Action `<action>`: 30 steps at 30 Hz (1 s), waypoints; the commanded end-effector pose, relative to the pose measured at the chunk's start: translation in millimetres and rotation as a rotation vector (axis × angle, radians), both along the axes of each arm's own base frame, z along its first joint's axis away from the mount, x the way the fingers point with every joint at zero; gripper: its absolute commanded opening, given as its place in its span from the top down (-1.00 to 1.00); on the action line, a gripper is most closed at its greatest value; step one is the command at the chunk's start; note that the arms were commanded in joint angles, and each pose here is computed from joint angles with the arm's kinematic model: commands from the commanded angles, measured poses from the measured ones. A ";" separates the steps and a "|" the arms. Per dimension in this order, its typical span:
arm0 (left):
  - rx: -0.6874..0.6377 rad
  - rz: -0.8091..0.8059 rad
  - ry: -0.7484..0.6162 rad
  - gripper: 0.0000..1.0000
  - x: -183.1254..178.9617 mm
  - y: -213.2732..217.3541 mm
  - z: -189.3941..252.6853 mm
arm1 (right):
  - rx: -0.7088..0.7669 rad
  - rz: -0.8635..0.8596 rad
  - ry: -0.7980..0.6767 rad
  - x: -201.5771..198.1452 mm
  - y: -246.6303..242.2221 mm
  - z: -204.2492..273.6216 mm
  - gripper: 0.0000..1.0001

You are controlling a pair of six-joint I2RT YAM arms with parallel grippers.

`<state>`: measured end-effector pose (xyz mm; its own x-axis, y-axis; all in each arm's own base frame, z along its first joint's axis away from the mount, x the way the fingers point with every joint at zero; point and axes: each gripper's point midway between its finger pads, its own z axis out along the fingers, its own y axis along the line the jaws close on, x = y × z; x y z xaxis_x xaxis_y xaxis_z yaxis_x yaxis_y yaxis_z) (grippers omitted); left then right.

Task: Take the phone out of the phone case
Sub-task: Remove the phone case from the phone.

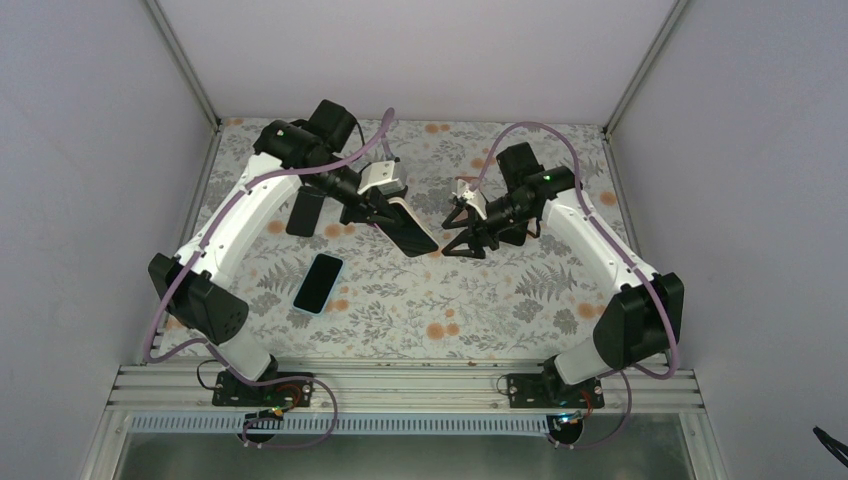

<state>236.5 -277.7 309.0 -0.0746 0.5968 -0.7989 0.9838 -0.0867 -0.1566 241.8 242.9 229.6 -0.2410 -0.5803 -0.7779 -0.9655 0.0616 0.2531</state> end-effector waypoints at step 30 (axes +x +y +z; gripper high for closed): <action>-0.143 -0.094 0.026 0.95 -24.6 -15.0 30.2 | -0.047 -0.337 -0.215 105.2 20.1 19.0 -0.48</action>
